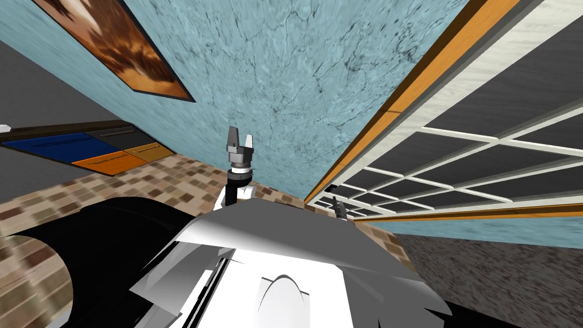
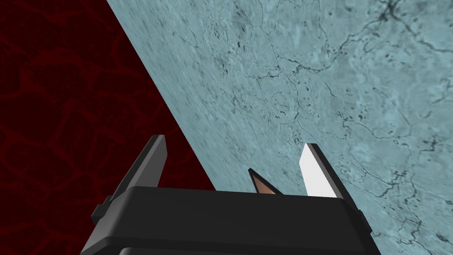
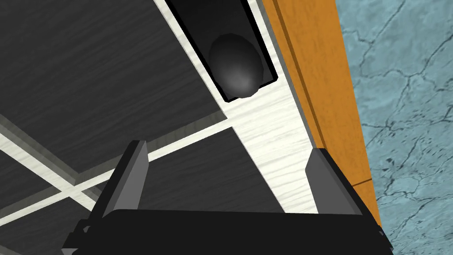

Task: Pull the door open

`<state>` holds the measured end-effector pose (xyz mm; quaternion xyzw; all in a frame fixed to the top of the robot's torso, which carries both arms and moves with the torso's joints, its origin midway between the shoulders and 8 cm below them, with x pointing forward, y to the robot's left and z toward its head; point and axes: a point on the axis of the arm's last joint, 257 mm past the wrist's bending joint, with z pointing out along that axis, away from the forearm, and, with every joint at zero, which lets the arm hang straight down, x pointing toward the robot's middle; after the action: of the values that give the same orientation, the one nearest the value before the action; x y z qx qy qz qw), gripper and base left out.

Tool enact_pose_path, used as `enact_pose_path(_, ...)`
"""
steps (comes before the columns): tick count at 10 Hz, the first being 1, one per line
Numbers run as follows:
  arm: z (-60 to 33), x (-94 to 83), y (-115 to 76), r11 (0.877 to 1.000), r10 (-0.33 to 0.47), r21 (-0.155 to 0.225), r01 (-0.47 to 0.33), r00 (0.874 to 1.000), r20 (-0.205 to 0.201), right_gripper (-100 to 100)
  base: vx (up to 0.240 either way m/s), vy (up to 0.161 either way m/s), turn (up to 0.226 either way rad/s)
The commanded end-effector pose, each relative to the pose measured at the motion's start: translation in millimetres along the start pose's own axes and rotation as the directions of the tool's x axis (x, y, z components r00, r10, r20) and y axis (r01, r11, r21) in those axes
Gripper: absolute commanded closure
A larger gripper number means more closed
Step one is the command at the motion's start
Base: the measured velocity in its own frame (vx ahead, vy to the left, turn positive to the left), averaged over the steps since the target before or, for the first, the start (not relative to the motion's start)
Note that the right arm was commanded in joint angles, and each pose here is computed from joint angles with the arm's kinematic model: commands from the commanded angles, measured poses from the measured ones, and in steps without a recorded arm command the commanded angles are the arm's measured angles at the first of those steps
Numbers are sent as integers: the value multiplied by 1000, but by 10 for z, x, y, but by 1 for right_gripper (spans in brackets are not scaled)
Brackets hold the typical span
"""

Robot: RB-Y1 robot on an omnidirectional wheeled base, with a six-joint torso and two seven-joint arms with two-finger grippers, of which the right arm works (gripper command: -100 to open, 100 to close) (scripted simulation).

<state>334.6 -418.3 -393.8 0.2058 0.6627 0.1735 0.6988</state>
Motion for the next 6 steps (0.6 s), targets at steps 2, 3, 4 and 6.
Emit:
enact_pose_path(2,-55,7,4,996,-88,-10,88,996,-10,-100,6,27,-52)
enact_pose_path(3,-55,7,4,996,-93,-11,93,996,-10,-100,5,19,-40)
enact_pose_path(4,-89,13,5,990,-142,-17,142,990,-16,-100,9,18,-64)
enact_pose_path(6,-122,19,5,981,-190,-25,190,981,-21,-100,10,28,-61)
